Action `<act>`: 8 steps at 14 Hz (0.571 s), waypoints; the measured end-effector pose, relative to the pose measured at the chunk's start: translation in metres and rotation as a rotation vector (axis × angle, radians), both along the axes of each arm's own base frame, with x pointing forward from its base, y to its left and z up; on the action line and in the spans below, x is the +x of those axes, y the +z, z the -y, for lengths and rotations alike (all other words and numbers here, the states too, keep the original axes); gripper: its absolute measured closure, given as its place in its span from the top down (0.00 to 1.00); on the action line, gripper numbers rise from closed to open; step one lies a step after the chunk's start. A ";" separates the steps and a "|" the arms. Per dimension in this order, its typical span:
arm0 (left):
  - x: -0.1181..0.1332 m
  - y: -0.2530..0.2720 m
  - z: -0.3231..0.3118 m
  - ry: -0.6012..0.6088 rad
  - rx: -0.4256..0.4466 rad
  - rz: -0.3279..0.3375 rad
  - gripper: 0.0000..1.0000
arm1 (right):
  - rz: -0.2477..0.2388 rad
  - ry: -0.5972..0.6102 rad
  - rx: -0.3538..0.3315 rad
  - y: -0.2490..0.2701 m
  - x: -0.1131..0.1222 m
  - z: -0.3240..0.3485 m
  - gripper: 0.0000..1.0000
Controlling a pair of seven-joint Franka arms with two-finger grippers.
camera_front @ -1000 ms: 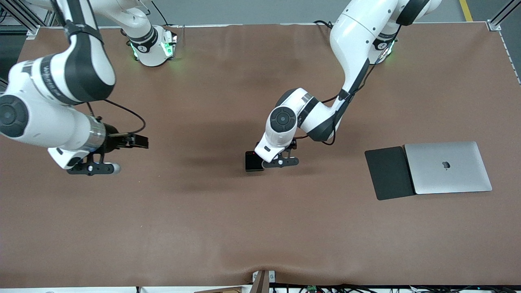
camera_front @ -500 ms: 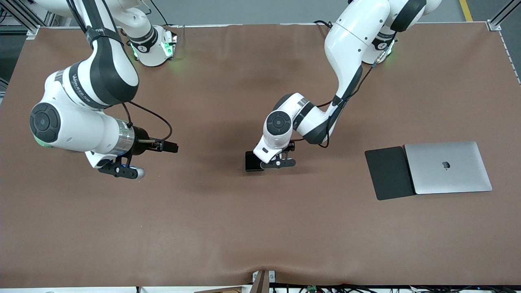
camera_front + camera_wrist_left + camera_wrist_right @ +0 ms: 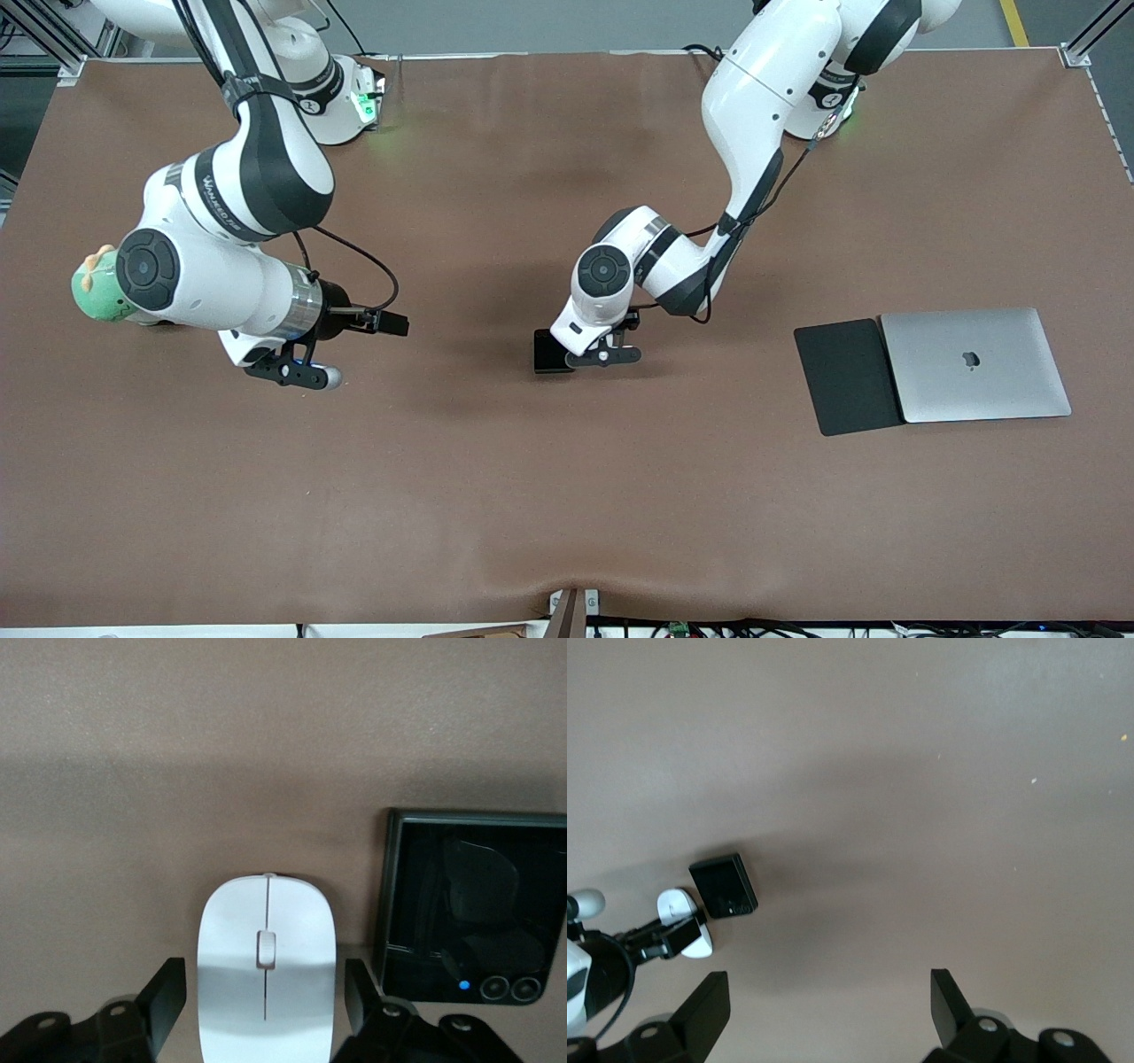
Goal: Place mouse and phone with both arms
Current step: 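Grasp the white mouse with the left gripper while the right gripper approaches, then lift the mouse toward the pad while the right gripper grasps the phone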
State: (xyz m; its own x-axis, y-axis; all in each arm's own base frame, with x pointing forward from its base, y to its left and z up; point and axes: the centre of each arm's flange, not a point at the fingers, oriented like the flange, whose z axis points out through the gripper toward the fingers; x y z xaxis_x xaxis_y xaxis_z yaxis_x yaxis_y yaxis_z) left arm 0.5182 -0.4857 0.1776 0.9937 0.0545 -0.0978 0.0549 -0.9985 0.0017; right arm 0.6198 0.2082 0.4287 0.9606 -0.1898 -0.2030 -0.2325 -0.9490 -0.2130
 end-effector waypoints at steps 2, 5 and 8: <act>-0.001 -0.005 0.000 0.000 0.003 -0.004 0.65 | 0.022 -0.011 0.003 -0.002 -0.001 0.002 1.00; -0.001 -0.006 0.000 -0.001 0.002 -0.003 0.61 | 0.056 -0.027 0.007 -0.003 -0.001 0.005 1.00; 0.004 -0.001 0.000 0.004 -0.005 0.009 0.61 | 0.101 -0.040 0.012 -0.008 -0.007 0.009 1.00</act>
State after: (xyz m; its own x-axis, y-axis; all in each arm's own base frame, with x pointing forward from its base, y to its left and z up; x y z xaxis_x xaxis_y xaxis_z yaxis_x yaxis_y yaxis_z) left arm 0.5222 -0.4857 0.1766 0.9944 0.0578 -0.0890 0.0587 -0.9983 0.0071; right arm 0.6132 0.1990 0.4205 0.9679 -0.2267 -0.1084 -0.2472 -0.9365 -0.2489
